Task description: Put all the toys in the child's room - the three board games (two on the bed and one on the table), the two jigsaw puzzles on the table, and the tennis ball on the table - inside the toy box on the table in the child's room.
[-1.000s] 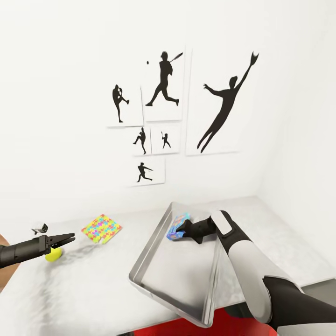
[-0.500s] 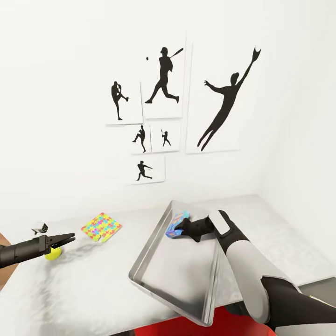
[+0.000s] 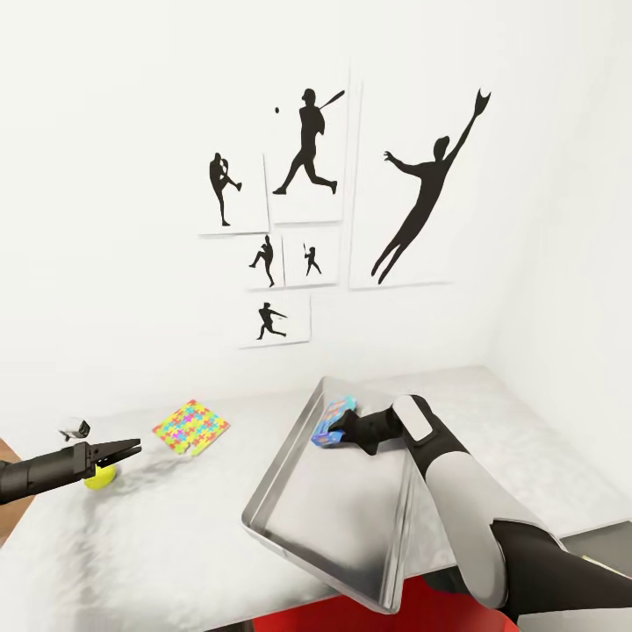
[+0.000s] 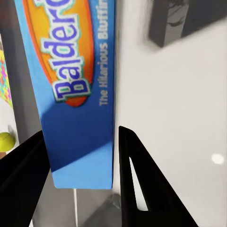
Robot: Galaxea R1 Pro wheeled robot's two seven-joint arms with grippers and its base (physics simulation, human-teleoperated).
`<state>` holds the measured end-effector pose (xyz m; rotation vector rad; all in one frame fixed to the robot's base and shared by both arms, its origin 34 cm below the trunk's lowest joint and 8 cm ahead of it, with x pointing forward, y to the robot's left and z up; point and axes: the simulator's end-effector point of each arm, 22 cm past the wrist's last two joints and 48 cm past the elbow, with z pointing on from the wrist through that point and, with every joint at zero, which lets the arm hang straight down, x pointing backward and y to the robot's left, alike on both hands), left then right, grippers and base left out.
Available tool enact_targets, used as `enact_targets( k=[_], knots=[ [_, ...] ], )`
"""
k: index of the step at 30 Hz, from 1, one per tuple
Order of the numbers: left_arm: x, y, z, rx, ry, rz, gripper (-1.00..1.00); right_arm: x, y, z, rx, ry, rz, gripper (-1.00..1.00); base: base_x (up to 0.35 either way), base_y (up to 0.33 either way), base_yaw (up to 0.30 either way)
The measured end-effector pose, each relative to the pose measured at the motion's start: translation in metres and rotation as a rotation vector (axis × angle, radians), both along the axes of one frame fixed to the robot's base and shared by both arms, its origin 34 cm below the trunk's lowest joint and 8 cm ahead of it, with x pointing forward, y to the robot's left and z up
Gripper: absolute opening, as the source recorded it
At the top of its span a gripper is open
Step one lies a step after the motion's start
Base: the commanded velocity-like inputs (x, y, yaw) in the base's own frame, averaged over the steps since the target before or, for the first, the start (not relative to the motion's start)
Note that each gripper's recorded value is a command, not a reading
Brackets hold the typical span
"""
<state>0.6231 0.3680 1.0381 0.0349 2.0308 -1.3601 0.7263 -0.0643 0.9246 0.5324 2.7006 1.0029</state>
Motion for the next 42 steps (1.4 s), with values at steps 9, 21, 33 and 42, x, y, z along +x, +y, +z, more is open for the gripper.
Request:
enact_targets(
  k=[9, 21, 33, 42],
  knots=[
    [0.000, 0.000, 0.000, 0.000, 0.000, 0.000, 1.00, 0.000, 0.000, 0.000, 0.000, -0.001, 0.000, 1.00, 0.000, 0.000, 0.000],
    [0.000, 0.000, 0.000, 0.000, 0.000, 0.000, 1.00, 0.001, 0.000, 0.001, 0.000, -0.004, -0.001, 1.00, 0.000, 0.000, 0.000],
    [0.000, 0.000, 0.000, 0.000, 0.000, 0.000, 1.00, 0.011, -0.003, 0.014, 0.000, -0.044, -0.006, 1.00, 0.000, 0.000, 0.000],
    [0.000, 0.001, 0.003, -0.002, -0.008, 0.003, 1.00, 0.022, -0.007, 0.034, -0.002, -0.098, -0.006, 1.00, 0.000, 0.000, 0.000]
  ],
)
